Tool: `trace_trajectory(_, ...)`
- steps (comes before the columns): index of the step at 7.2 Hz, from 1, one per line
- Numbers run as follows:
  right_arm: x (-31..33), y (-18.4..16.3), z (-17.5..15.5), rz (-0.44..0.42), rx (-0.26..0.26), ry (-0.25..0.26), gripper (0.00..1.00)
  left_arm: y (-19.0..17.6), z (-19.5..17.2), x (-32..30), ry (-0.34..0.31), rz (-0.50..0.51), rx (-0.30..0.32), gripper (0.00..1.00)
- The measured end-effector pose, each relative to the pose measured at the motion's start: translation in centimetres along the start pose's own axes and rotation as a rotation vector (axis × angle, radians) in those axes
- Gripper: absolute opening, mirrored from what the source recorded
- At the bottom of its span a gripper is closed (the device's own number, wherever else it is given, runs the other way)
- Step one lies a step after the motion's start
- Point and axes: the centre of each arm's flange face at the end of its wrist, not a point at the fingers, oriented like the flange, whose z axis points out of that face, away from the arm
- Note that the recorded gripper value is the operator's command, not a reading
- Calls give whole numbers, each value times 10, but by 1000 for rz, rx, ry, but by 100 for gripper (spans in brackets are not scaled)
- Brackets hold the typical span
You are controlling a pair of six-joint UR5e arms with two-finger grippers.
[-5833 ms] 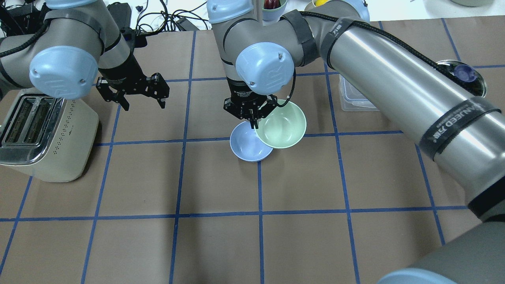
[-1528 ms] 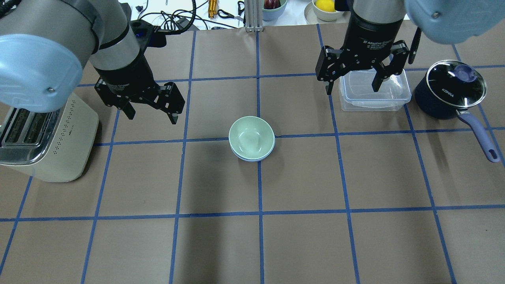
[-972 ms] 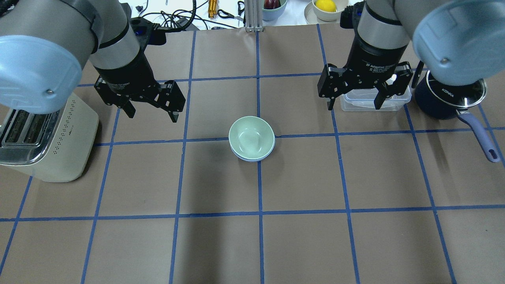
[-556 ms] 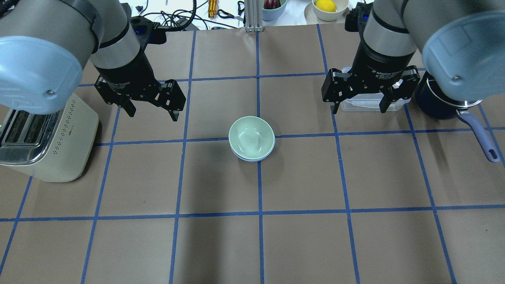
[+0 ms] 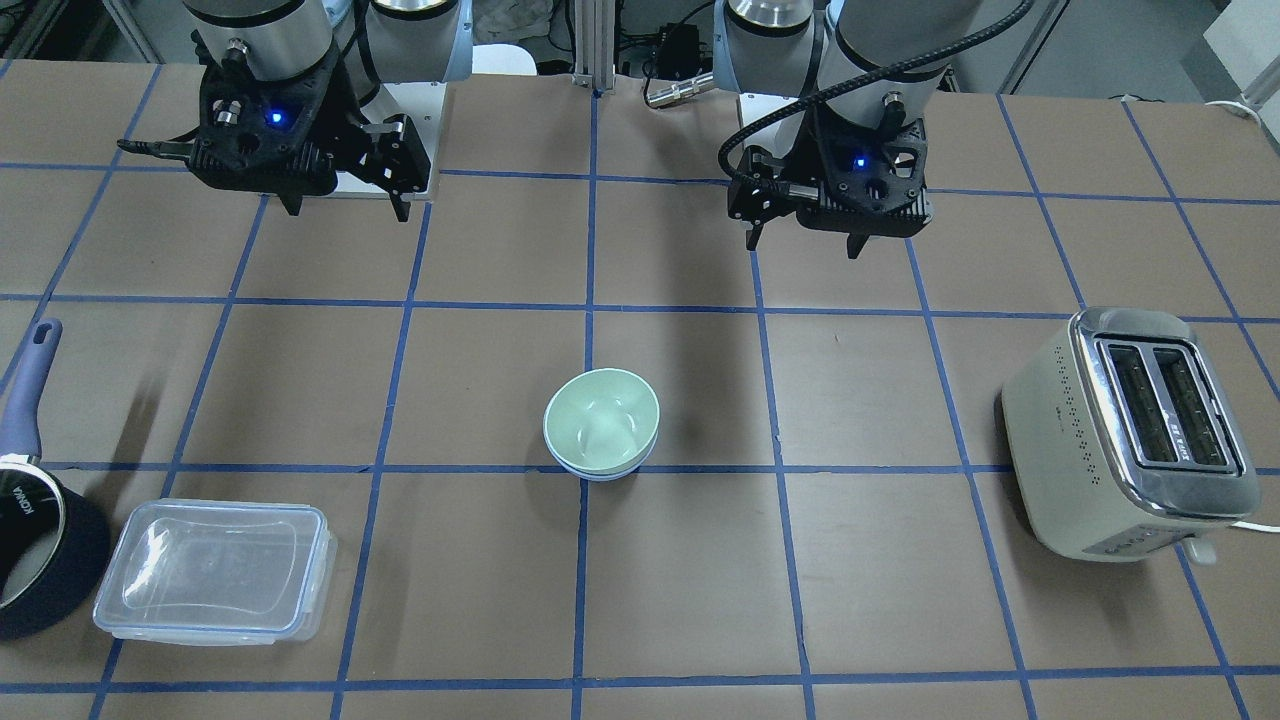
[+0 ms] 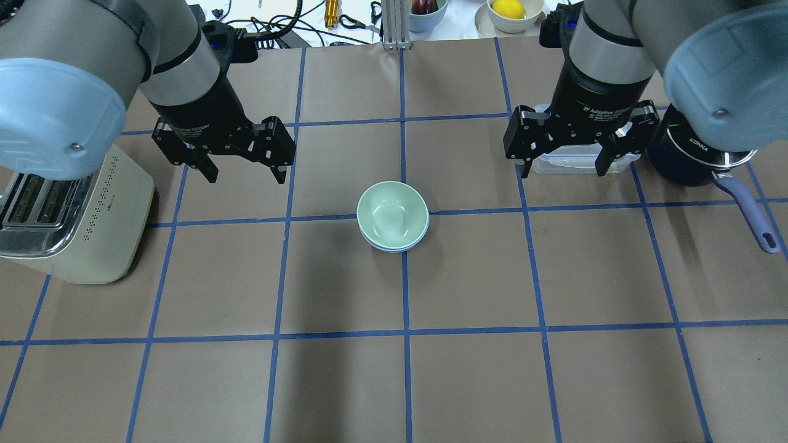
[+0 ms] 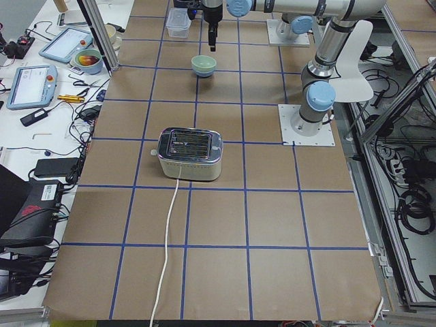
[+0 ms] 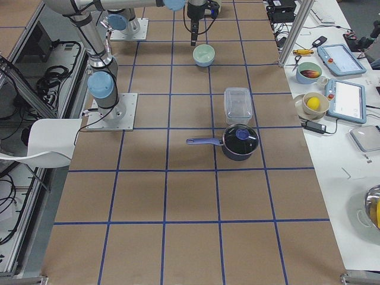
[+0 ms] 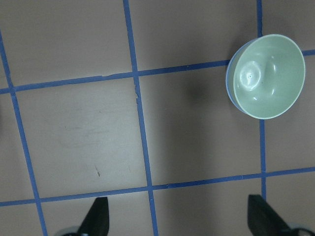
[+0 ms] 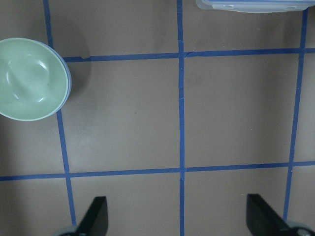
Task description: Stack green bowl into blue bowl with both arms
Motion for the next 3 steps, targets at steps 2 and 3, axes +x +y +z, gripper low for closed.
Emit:
trace_trajectory(2, 2, -2, 2, -1, 0, 2, 100, -1, 2, 1, -1, -11, -3, 100)
trace_trajectory(3, 2, -3, 4, 0, -4, 2, 100, -2, 4, 2, -3, -12, -7, 100)
